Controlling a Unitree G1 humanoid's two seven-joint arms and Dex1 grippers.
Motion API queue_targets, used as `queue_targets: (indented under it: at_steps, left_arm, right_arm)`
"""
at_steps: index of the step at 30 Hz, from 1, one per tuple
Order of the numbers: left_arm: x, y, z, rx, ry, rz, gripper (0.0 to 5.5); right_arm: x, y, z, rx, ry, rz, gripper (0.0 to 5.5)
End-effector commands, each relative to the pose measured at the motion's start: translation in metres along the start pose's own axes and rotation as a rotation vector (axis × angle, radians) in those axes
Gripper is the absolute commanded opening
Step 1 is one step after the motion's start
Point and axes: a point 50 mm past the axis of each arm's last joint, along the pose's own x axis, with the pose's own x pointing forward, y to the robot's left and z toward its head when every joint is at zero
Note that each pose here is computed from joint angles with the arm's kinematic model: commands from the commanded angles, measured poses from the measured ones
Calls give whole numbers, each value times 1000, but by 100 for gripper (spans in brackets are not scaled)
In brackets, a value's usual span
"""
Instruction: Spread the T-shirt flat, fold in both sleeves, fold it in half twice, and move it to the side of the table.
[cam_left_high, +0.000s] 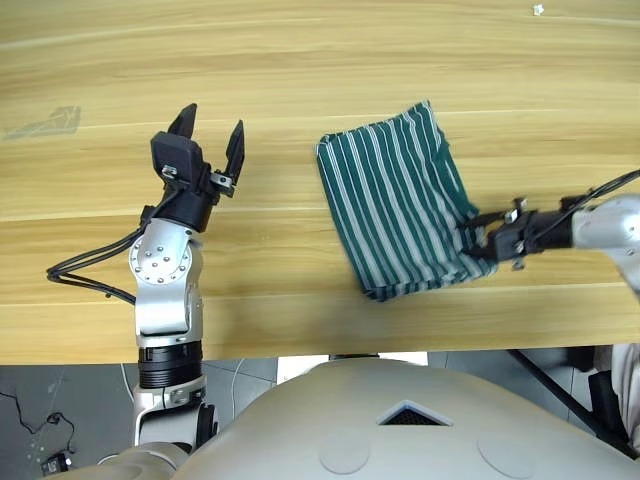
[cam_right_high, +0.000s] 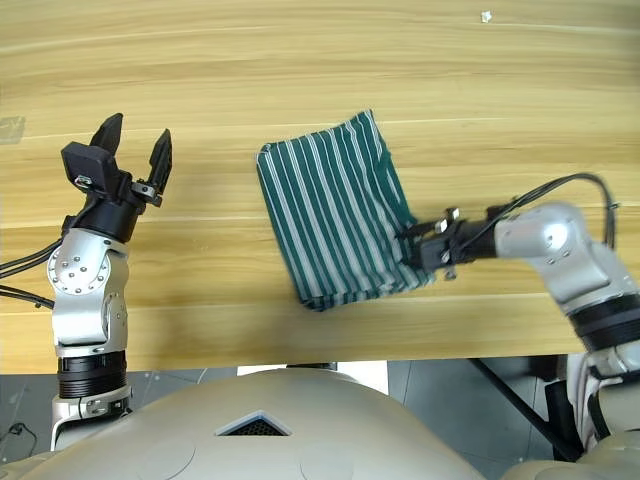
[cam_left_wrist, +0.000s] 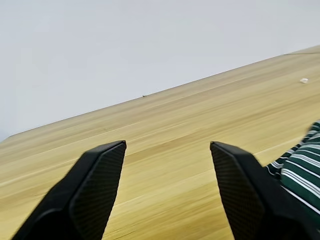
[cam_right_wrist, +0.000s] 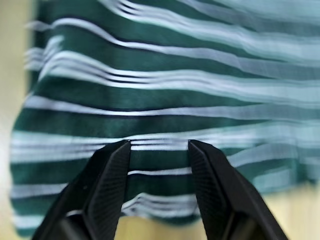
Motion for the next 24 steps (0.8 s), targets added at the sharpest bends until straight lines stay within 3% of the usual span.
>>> queue_targets:
  at_steps: [1,7,18,22,24]
  left_arm:
    - [-4,-5,-2,3,11,-18,312]
    - [-5,-22,-1,-17,-9,-102,312]
    - [-11,-7,2,65,-7,-107,312]
    - [-20,-5,-1,270,19,-205,312]
    - [-27,-3,-3,453,30,-296,312]
  right_arm:
    - [24,18,10,21,-51,29,215]
    - [51,37,13,72,-106,-23,215]
    - [34,-6,38,19,-245,-275,215]
    - [21,-20,50,10,-362,-477,215]
    - [16,-10,43,52,-380,-542,215]
